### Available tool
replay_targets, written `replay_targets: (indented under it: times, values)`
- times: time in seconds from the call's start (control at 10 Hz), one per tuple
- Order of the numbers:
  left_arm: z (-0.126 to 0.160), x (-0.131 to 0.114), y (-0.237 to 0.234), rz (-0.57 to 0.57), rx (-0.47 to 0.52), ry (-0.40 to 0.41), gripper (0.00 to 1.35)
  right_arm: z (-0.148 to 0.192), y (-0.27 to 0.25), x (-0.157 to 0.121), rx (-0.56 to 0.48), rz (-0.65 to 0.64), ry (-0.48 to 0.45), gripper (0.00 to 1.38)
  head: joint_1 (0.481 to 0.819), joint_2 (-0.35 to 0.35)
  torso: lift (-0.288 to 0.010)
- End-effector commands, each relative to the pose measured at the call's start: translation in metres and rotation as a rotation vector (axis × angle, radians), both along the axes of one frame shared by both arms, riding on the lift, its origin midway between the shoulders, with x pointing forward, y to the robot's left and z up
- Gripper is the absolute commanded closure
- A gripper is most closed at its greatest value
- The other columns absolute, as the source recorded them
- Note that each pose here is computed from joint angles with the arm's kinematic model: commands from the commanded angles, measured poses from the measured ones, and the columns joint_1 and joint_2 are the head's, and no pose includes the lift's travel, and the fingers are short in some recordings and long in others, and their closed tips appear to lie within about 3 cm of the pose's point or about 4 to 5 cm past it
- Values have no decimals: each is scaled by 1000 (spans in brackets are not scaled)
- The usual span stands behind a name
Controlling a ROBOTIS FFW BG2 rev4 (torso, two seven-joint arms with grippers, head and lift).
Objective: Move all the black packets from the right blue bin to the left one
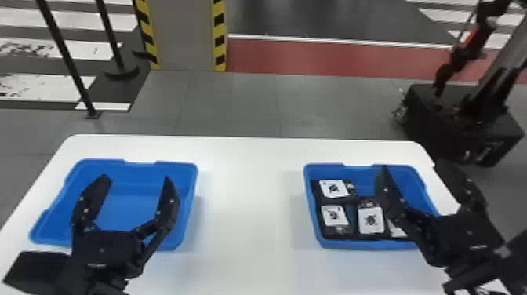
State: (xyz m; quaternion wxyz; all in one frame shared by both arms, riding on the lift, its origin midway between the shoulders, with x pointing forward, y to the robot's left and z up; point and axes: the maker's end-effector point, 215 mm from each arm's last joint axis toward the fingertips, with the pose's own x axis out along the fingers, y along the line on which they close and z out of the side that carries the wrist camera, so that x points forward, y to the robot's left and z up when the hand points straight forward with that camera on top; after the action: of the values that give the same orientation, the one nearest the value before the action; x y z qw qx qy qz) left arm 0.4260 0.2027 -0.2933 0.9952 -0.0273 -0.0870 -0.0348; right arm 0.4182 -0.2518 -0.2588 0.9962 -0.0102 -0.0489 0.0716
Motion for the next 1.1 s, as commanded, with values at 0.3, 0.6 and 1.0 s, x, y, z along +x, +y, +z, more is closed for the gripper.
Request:
replay_targets:
  times: [0.3, 0.6, 1.0]
  values:
    - [2, 1, -1, 1, 1, -5, 102, -3, -2, 0, -5, -1, 10, 133, 695, -68, -110]
    - [2, 1, 0, 2, 2, -5, 102, -10, -1, 3, 13, 0, 29, 133, 695, -69, -110]
    - [2, -2, 0, 1, 2, -7, 102, -35, -10, 48, -32, -23, 202, 133, 695, -70, -110]
